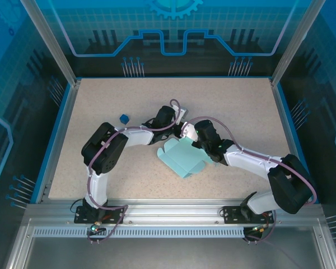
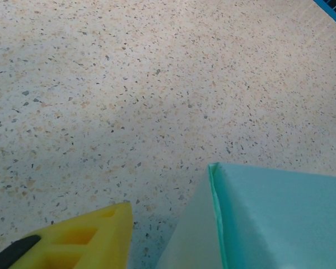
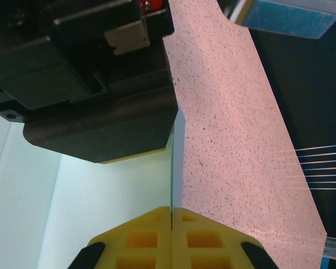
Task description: Fold the paper box
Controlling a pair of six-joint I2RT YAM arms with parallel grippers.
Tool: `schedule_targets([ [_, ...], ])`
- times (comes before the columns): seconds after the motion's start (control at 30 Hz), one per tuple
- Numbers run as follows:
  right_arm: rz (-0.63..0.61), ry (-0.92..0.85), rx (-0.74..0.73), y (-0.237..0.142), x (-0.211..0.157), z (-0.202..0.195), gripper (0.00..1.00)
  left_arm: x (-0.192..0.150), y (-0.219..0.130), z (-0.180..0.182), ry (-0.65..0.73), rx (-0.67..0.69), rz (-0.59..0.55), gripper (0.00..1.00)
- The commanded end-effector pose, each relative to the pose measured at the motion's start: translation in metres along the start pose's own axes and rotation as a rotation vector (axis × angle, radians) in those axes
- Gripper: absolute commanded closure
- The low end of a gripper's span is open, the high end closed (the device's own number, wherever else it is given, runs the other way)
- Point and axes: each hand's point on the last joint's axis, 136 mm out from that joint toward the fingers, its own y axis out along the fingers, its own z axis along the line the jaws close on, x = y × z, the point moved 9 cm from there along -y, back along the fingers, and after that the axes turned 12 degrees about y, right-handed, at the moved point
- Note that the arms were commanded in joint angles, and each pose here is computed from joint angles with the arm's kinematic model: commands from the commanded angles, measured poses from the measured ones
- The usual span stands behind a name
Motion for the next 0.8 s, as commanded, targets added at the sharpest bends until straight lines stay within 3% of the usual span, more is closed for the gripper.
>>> schedule_targets([
  [0.0, -0.041, 0.024, 0.057, -0.010, 0.009, -0.002, 1.00, -0.002, 0.004, 0.017, -0.011, 0.103, 0.022, 0.62],
  [0.47, -0.071, 0.065, 0.093, -0.020, 0.008, 0.002, 1.00, -0.002, -0.003, 0.036, -0.112, 0.389, 0.050, 0.84],
  [0.63, -0.064, 0.065, 0.098, -0.018, 0.005, 0.006, 1.00, 0.010, -0.007, 0.036, -0.130, 0.425, 0.034, 0.87],
  [0.77, -0.049, 0.069, 0.063, -0.014, 0.003, 0.002, 1.00, 0.015, -0.007, 0.030, -0.108, 0.350, 0.014, 0.86],
])
